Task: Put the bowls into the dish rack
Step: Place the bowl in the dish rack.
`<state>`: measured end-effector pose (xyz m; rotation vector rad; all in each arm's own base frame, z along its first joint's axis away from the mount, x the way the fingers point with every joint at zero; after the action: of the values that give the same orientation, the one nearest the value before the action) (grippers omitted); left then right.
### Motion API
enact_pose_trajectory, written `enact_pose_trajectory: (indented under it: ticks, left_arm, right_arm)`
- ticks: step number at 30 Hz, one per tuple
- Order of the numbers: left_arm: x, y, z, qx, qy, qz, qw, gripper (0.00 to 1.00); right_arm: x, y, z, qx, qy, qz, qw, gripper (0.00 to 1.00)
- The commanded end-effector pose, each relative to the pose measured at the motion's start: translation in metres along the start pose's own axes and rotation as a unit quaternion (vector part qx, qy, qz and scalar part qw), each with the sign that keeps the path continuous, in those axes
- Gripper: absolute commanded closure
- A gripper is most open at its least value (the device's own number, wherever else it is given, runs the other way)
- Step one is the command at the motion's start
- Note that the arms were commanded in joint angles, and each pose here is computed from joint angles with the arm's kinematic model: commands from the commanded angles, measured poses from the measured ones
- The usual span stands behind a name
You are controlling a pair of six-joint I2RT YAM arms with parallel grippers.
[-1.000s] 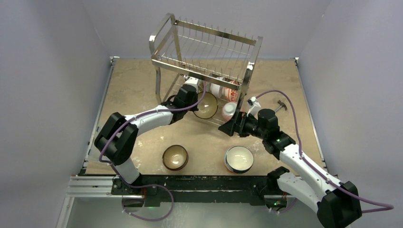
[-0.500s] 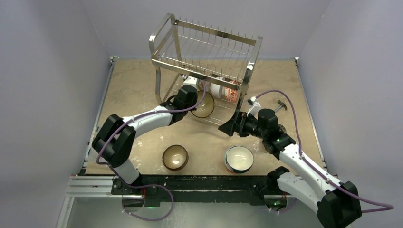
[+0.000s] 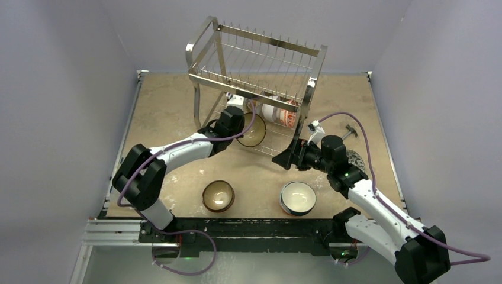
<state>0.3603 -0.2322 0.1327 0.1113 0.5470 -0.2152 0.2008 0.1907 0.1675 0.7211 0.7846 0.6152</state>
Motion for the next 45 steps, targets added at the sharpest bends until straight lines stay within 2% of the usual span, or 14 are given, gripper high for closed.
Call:
enact_pose_trajectory:
  ticks: [1, 11, 21, 32, 37, 39, 41, 42, 43, 45]
  left_arm:
    - [-0.021, -0.002, 0.046, -0.038, -0.072, -0.018, 0.997, 1.00]
    - [-0.047, -0.013, 0.060, -0.086, -0.091, -0.077, 0.989, 1.00]
    - [-0.074, -0.029, 0.043, -0.125, -0.078, -0.140, 0.979, 1.00]
    - [-0.114, -0.077, 0.043, -0.123, -0.083, -0.208, 0.967, 1.00]
    - [-0.129, -0.098, 0.042, -0.124, -0.085, -0.237, 0.960, 1.00]
    - [-0.134, -0.105, 0.041, -0.122, -0.084, -0.252, 0.956, 1.00]
    - [-0.136, -0.107, 0.039, -0.128, -0.079, -0.258, 0.954, 1.00]
    - [-0.136, -0.106, 0.038, -0.132, -0.077, -0.258, 0.954, 1.00]
    - [-0.138, -0.105, 0.037, -0.137, -0.077, -0.259, 0.953, 1.00]
    - [-0.142, -0.103, 0.038, -0.147, -0.081, -0.262, 0.950, 0.83]
  right_arm:
    - [-0.002, 0.012, 0.013, -0.021, -0.022, 0.015, 0.999, 0.02]
    - [-0.002, 0.016, 0.015, -0.021, -0.023, 0.022, 0.999, 0.02]
    - [0.002, 0.020, 0.012, -0.017, -0.010, 0.042, 0.999, 0.02]
    - [0.008, 0.022, 0.011, -0.016, -0.002, 0.060, 0.998, 0.03]
    - [0.010, 0.022, 0.010, -0.017, 0.001, 0.065, 0.998, 0.08]
    - [0.011, 0.022, 0.009, -0.017, 0.004, 0.068, 0.998, 0.14]
    - [0.011, 0.023, 0.008, -0.018, 0.007, 0.071, 0.997, 0.33]
    - [0.011, 0.023, 0.008, -0.018, 0.008, 0.071, 0.997, 0.45]
    - [0.011, 0.023, 0.008, -0.018, 0.007, 0.072, 0.997, 0.61]
    - [0.010, 0.022, 0.007, -0.017, 0.007, 0.070, 0.997, 0.90]
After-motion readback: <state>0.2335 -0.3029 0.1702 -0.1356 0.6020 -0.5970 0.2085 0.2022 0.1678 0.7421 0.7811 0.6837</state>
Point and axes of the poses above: each gripper's point midway between its finger pads, its own x axis out along the fingers, its own y axis along the line the jaws close on, z = x × y, the point moved 3 cm from there along -x, back along the fingers, and after that the axes turned 6 degrees about x, right-handed, at the moved point
